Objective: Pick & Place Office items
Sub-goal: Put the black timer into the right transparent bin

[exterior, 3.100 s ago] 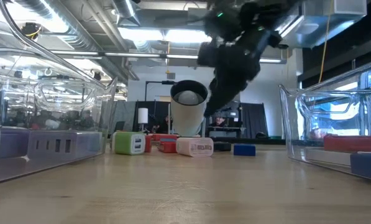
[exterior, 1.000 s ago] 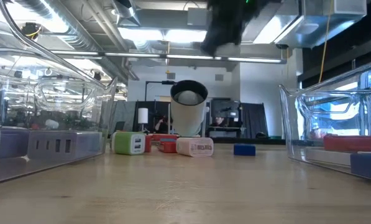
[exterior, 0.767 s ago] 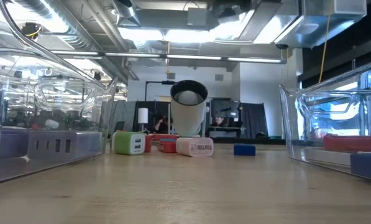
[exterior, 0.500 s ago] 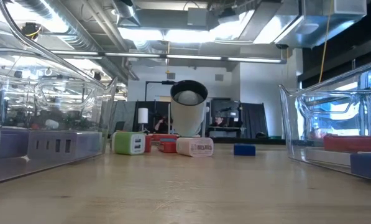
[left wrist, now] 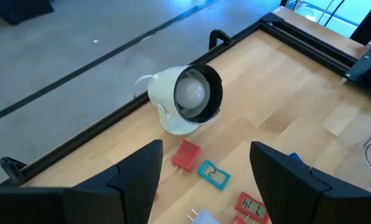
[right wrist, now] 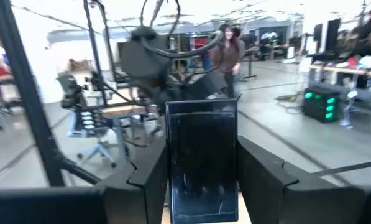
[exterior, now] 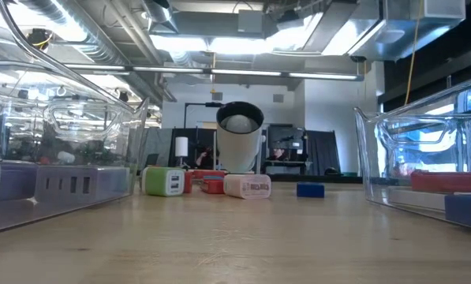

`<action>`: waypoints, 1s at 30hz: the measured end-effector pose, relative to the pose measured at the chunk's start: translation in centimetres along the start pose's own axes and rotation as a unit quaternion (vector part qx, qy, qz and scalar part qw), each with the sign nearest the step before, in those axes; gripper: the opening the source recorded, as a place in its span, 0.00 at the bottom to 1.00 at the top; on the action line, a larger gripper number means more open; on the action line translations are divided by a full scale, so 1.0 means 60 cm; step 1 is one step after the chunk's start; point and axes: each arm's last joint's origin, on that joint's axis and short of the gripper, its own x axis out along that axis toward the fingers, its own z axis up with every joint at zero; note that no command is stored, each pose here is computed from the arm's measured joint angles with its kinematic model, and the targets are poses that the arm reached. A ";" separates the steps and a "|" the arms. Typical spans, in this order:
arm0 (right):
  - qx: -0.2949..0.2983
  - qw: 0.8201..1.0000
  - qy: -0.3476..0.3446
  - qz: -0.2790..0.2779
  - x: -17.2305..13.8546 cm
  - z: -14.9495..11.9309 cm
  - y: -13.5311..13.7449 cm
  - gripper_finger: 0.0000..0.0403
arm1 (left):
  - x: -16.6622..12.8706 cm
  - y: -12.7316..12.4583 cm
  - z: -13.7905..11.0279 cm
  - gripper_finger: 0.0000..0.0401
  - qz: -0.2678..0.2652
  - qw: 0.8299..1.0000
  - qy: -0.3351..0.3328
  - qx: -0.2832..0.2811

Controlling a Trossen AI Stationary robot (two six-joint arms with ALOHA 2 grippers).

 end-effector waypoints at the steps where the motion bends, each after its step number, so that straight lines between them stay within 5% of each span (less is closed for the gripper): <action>1: 0.010 1.000 0.000 0.006 -0.003 0.000 0.005 0.40 | -0.001 -0.001 0.000 0.60 -0.001 1.000 0.000 0.000; 14: 0.139 0.983 0.090 0.078 -0.106 0.009 0.046 0.40 | -0.012 -0.016 0.000 0.60 -0.015 0.998 -0.036 -0.045; 22: 0.264 0.924 0.272 0.061 -0.145 -0.052 0.092 0.40 | -0.008 -0.028 0.006 0.60 -0.035 0.995 -0.047 -0.083; 30: 0.249 0.873 0.413 -0.071 -0.175 -0.131 0.121 0.40 | 0.004 -0.066 -0.009 0.60 -0.082 0.994 -0.009 -0.070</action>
